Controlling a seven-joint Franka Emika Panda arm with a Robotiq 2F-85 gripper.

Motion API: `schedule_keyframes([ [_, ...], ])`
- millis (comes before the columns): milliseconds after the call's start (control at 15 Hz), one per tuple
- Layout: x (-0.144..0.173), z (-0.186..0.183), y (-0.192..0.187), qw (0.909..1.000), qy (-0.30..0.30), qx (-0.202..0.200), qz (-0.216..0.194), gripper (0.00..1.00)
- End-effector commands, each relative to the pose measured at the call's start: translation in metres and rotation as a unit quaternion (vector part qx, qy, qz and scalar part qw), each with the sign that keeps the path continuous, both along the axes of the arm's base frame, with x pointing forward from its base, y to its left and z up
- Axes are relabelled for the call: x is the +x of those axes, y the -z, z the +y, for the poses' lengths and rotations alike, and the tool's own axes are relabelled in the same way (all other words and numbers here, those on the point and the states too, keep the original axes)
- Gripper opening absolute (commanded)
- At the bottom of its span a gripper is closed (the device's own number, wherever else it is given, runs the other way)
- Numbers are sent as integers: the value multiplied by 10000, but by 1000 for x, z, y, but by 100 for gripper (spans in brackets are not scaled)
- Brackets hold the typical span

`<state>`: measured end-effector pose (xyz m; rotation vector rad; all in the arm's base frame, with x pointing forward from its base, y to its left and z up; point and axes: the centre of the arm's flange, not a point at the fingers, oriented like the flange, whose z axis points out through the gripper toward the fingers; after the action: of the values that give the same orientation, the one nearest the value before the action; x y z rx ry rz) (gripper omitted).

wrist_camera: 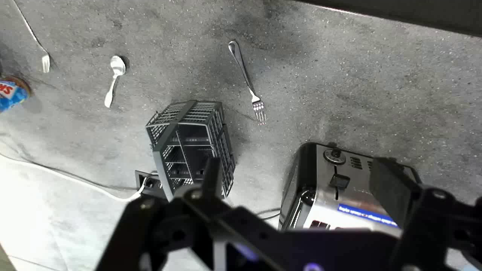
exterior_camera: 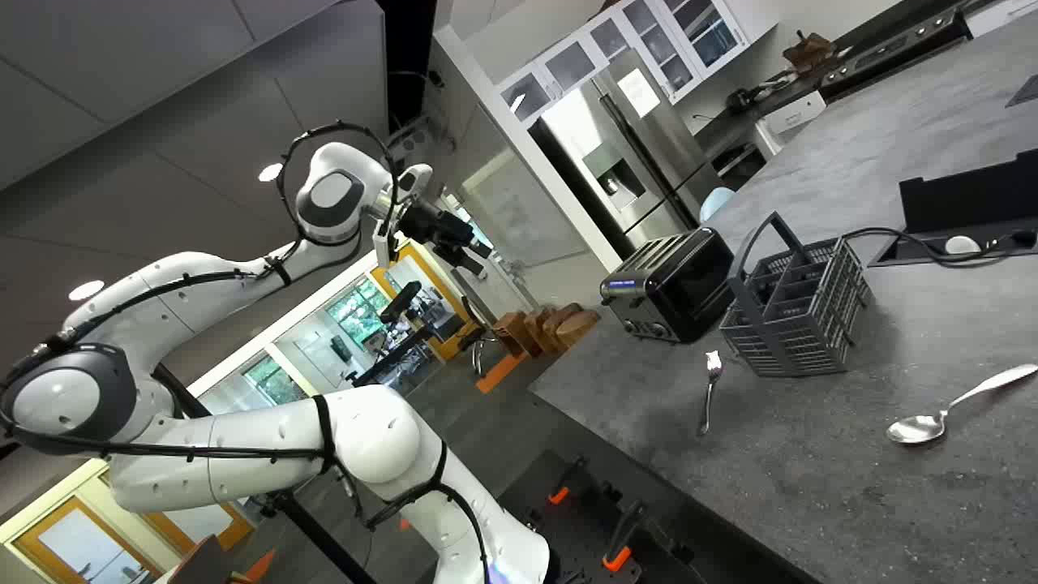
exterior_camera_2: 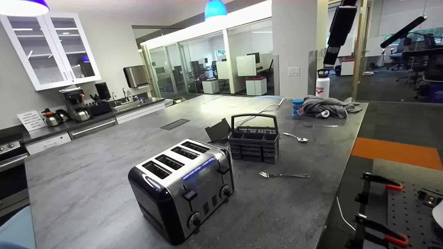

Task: Move the basket slightly to the right

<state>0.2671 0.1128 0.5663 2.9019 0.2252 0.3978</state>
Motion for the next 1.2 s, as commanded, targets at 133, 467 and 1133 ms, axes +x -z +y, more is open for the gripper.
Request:
schedule_keyframes([
  [133, 0, 0, 0, 10000, 0, 0, 0, 100],
  [467, 29, -21, -9, 9994, -118, -73, -301, 100],
  [1133, 172, -118, 46, 9980, -404, -336, 349, 100],
])
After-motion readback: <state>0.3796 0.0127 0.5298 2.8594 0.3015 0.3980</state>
